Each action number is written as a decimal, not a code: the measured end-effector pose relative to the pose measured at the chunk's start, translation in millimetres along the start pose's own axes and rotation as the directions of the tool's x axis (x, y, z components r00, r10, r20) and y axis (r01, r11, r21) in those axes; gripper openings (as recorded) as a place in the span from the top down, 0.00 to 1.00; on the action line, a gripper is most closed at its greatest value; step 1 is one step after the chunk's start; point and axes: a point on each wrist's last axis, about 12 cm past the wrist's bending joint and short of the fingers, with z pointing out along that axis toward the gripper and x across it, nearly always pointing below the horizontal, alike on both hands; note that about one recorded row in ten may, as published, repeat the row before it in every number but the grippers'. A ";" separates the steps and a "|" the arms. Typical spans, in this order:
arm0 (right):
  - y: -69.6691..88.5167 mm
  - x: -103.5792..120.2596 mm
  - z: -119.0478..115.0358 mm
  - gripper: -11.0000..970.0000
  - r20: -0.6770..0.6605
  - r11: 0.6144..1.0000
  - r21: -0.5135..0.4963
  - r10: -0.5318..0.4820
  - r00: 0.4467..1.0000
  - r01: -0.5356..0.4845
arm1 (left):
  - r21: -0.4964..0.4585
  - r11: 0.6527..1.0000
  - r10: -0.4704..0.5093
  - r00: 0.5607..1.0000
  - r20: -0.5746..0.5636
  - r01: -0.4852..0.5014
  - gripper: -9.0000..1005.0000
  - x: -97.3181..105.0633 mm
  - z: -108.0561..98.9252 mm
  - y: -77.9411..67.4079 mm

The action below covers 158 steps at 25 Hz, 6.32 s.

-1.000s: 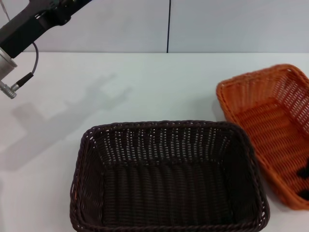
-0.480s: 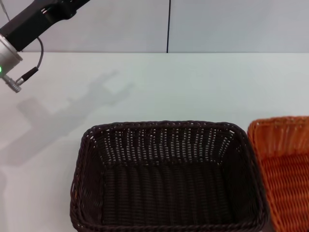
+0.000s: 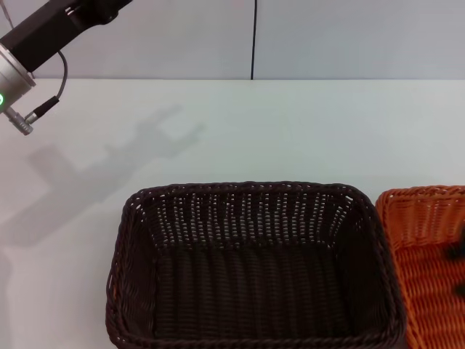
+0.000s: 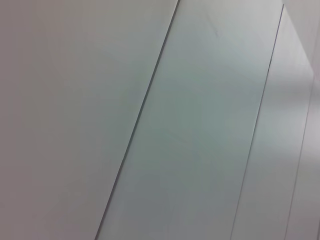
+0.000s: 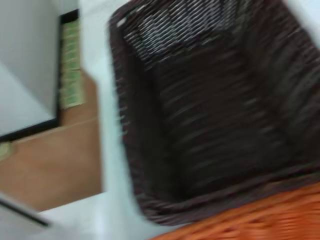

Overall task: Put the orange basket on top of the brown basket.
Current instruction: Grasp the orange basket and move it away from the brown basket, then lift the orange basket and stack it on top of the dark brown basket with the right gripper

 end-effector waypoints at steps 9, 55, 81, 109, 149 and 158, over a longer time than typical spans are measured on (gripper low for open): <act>-28.7 -14.1 -22.9 0.43 -0.074 0.961 0.262 -0.067 0.995 0.085 | -0.003 1.000 -0.001 1.000 -0.002 0.001 0.18 1.1 0.6 0.5; -9.1 154.3 -46.1 0.80 0.086 0.838 0.324 0.437 0.895 -0.440 | -0.029 0.999 -0.032 0.999 0.003 0.032 0.18 6.8 -1.4 2.7; 51.0 236.5 -36.8 0.83 0.937 0.467 0.220 0.144 0.319 -0.856 | -0.080 0.996 -0.035 0.999 -0.002 0.035 0.18 6.4 10.0 9.5; 48.1 134.5 95.0 0.83 0.993 0.776 -0.113 0.072 -0.091 -0.620 | -0.134 0.989 -0.071 0.996 -0.047 0.064 0.18 16.1 30.5 16.2; 62.0 103.4 164.9 0.73 0.957 0.798 -0.229 0.288 0.018 -0.557 | -0.165 0.983 -0.088 0.994 -0.066 0.077 0.18 20.5 42.8 18.7; 53.3 99.7 154.4 0.39 0.946 0.830 -0.218 0.309 0.099 -0.513 | -0.185 0.980 -0.091 0.993 -0.071 0.077 0.18 21.4 46.4 20.4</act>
